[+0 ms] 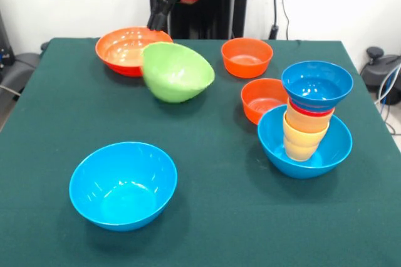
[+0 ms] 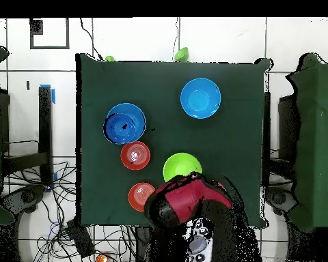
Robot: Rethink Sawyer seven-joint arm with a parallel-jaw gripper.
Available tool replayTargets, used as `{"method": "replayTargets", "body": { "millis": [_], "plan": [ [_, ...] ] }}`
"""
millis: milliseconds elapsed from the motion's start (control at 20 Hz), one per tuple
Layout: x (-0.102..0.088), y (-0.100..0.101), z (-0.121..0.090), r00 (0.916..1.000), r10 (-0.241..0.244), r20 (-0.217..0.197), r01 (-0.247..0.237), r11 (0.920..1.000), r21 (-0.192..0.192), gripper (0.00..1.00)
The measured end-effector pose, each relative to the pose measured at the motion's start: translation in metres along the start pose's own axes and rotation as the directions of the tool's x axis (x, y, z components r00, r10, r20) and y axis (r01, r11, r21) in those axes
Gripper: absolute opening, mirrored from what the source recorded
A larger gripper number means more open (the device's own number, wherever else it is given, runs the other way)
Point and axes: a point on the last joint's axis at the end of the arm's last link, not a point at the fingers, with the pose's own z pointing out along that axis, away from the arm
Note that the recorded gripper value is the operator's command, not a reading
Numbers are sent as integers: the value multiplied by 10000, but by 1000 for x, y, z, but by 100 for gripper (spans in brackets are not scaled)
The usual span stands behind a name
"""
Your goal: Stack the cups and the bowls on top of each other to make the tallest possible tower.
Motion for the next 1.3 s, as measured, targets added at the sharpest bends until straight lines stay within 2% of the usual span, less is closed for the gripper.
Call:
{"method": "replayTargets", "body": {
  "millis": [100,200,250,300,350,450,600,650,700,800,900,1000,1100,1150,1200,1250,1300],
  "plan": [
    [-4,8,-19,9988,-481,72,478,9979,442,0],
    [-6,12,-28,9973,-724,90,717,9953,647,0],
    [-7,15,-35,9956,-934,106,922,9923,823,0],
    [-9,23,-53,9909,-1338,126,1314,9841,1193,0],
    [-11,27,-62,9886,-1497,127,1466,9797,1368,0],
    [-13,32,-75,9859,-1668,137,1625,9735,1606,0],
    [-13,32,-84,9850,-1717,184,1657,9698,1792,0],
    [-10,22,-82,9923,-1231,162,1188,9788,1667,0],
    [-7,13,-79,9971,-744,135,714,9854,1543,100],
    [-5,9,-77,9988,-481,101,461,9884,1449,100],
    [4,-3,-69,9989,468,-63,-458,9932,1067,100],
    [13,-12,-61,9912,1309,-210,-1293,9895,644,100],
    [27,-24,-46,9701,2394,-411,-2397,9708,-34,100],
    [36,-30,-35,9548,2922,-549,-2945,9547,-418,100],
    [55,-39,-14,9248,3715,-814,-3789,9188,-1105,100],
    [65,-43,-2,9101,4034,-947,-4134,8992,-1432,100],
    [72,-44,5,9007,4222,-1025,-4339,8863,-1620,100]
  ]
}}
